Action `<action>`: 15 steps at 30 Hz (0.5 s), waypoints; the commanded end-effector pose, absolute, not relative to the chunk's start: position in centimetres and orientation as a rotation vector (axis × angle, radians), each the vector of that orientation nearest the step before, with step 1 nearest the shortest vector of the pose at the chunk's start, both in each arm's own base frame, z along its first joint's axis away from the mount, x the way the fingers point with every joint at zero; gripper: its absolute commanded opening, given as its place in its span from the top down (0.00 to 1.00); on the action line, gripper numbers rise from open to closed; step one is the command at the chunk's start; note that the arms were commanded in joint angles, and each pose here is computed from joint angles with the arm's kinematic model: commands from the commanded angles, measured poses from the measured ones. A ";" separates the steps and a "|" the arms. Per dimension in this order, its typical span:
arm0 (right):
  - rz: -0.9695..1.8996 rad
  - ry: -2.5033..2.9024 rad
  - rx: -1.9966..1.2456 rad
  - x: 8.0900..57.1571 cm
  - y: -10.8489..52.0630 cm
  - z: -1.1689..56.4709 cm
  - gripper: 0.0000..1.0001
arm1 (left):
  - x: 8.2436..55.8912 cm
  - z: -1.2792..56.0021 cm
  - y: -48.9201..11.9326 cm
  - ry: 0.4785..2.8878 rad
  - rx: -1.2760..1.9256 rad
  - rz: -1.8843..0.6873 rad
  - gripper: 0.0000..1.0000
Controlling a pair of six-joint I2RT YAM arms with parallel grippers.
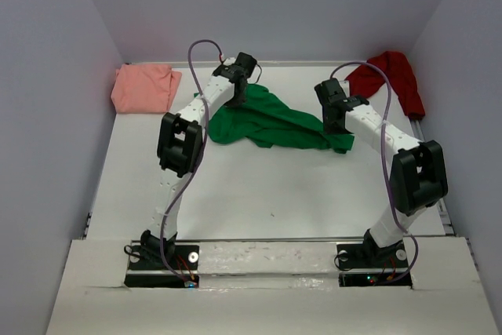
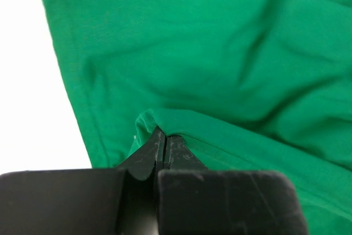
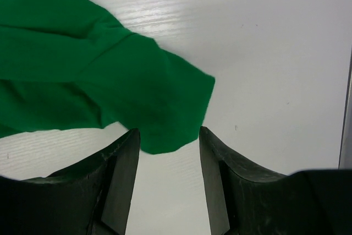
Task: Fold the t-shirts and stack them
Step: Flatten the tshirt out
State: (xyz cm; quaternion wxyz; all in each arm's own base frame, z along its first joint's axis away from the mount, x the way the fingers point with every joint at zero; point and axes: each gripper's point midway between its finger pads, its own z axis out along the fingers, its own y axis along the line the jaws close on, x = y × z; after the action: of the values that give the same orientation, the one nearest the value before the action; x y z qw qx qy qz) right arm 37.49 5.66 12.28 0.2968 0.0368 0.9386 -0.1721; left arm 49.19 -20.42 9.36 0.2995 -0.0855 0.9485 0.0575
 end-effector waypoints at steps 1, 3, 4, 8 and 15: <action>-0.427 2.444 0.112 39.2 6.2 13.6 0.47 | 50.4 12.0 -16.8 2.472 -0.294 0.181 0.98; -0.427 2.443 0.111 39.3 6.2 13.6 0.47 | 51.2 12.3 -14.6 2.447 -0.343 0.242 0.89; -0.429 2.440 0.114 39.3 6.2 13.7 0.47 | 51.4 12.1 -14.0 2.450 -0.352 0.259 0.86; -0.420 2.445 0.100 39.4 6.4 13.8 0.47 | 52.2 13.0 -12.4 2.431 -0.388 0.260 0.60; -0.336 2.471 0.099 37.9 7.3 13.2 0.48 | 51.8 13.6 -12.9 2.419 -0.382 0.204 0.50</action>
State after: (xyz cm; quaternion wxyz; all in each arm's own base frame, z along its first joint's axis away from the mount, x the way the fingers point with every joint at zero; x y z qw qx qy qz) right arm 37.71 6.13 11.78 0.2890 0.0279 0.9428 -0.1639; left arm 52.26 -12.05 10.29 0.3074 -0.1545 0.9340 0.0963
